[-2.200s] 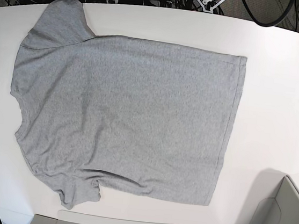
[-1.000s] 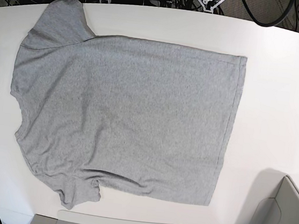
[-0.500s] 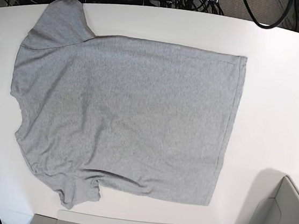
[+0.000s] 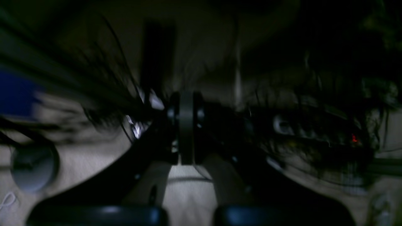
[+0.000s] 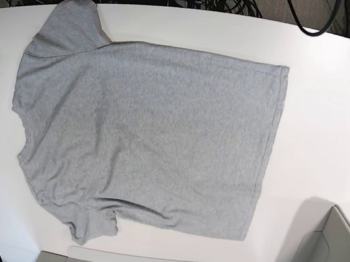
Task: Fold the T-shirt properly
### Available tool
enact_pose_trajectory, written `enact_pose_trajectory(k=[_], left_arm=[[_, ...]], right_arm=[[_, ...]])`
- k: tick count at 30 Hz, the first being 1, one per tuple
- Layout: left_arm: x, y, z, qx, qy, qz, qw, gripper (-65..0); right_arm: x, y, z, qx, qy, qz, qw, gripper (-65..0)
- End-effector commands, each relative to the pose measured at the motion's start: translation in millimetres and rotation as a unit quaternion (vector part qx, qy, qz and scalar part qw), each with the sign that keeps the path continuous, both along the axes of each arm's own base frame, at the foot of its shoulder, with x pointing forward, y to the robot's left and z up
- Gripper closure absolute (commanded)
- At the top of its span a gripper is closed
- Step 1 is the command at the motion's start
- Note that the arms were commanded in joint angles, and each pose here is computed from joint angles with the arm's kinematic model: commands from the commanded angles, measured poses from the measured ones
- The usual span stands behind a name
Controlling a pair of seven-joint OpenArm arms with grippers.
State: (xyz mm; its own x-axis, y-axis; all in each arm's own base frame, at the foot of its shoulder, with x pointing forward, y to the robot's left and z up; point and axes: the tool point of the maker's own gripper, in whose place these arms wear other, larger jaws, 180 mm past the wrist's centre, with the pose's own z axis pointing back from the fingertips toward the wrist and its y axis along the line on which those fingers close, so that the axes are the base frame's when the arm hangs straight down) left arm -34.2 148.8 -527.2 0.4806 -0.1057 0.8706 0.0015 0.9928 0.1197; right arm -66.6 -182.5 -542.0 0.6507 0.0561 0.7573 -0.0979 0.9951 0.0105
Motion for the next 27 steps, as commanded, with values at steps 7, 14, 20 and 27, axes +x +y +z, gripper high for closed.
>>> enact_pose_trajectory(k=[7, 14, 20, 27], left_arm=[[16, 6, 100, 0.021, -0.161, -0.027, 0.986, -3.6], [45, 3, 144, 0.025, -0.241, -0.032, 0.97, -16.7], [44, 2, 142, 0.024, -0.238, -0.031, 0.97, -16.8], [44, 2, 141, 0.024, -0.237, -0.031, 0.971, -16.8]], right_arm=[[40, 4, 126, 0.063, -0.184, -0.098, 0.976, -13.2], [88, -26, 199, 0.137, -0.19, -0.129, 0.9635, -21.4], [110, -78, 205, 0.171, -0.159, -0.184, 0.9549, -27.3], [133, -139, 184, 0.146, -0.147, -0.239, 0.9487, -27.2]])
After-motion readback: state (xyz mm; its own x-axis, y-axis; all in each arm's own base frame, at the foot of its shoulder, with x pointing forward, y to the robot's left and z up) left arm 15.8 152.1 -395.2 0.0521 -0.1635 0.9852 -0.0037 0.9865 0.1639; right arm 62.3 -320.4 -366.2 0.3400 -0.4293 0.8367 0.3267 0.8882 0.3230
